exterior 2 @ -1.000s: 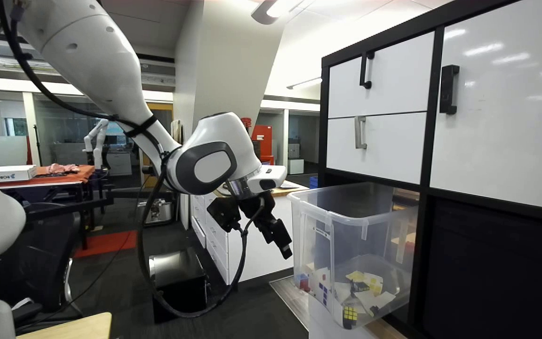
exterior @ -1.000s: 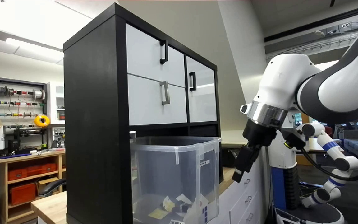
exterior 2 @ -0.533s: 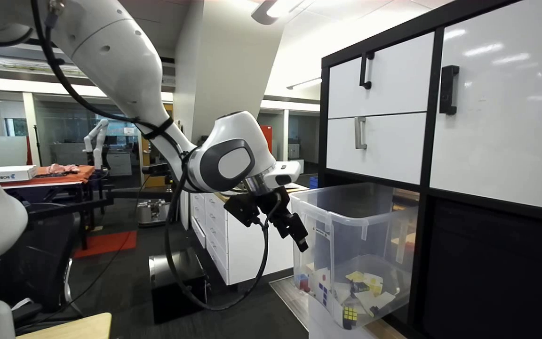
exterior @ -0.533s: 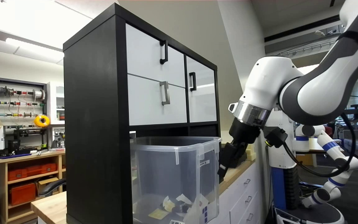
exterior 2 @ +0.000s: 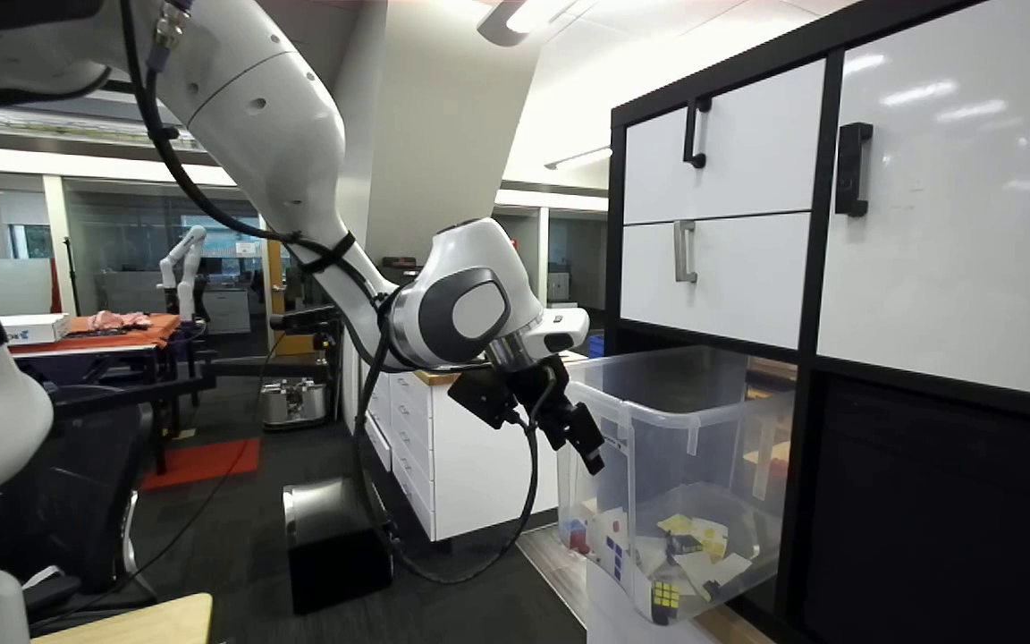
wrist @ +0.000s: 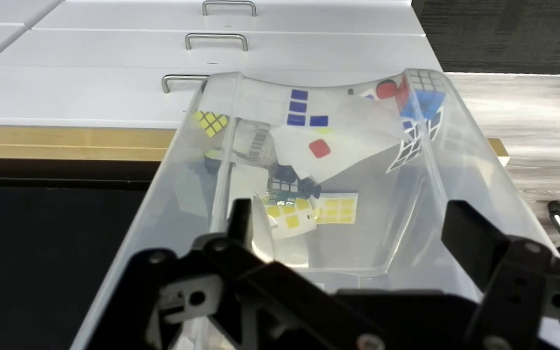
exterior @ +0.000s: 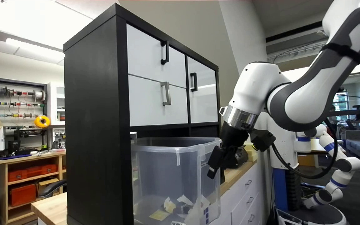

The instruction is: Push the storage box into the shelf

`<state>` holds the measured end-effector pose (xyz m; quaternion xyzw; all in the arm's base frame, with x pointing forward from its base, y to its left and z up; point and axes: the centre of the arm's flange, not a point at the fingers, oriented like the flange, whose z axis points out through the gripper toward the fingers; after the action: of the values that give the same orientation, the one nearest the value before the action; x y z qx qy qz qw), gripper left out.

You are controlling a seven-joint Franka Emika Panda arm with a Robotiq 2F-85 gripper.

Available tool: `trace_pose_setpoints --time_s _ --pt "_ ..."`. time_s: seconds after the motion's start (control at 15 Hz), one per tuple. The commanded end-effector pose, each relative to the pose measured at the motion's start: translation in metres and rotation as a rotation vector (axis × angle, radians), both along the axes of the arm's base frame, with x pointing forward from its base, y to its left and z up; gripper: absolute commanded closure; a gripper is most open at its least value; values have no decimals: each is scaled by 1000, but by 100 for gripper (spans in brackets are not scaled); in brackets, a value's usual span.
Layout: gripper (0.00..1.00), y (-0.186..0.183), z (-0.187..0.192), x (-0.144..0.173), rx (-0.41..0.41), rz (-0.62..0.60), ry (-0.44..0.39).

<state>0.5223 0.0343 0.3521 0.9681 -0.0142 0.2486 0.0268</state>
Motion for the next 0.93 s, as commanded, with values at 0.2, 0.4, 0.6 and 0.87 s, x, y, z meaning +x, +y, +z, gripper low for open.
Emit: trace_pose_setpoints --time_s 0.2,0.4,0.6,0.87 --pt "0 11 -2 42 -1 -13 -35" --pt "0 12 -2 56 1 -18 -39" --pt "0 13 -3 70 2 -24 -45" --pt "0 17 -4 90 2 -19 -54"
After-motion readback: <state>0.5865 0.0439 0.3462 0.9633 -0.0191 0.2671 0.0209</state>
